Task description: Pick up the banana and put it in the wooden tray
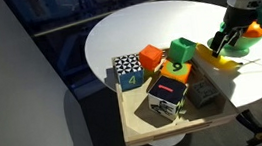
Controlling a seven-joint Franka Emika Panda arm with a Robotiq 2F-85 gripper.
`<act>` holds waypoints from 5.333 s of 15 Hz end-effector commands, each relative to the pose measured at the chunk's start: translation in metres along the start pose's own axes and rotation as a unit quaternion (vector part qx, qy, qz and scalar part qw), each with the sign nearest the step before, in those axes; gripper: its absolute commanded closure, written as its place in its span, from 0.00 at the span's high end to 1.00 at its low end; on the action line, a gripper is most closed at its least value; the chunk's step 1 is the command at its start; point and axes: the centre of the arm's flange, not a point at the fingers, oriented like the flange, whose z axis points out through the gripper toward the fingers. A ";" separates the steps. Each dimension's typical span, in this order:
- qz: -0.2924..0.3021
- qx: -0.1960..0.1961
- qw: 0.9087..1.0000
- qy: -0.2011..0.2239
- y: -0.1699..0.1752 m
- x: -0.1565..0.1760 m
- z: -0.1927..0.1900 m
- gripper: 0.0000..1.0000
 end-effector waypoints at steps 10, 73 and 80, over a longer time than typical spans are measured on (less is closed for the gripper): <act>-0.005 -0.001 1.000 -0.010 -0.001 0.004 0.016 0.74; -0.149 0.070 0.985 0.042 -0.112 -0.016 -0.108 0.17; -0.149 0.068 0.986 0.034 -0.128 -0.004 -0.096 0.17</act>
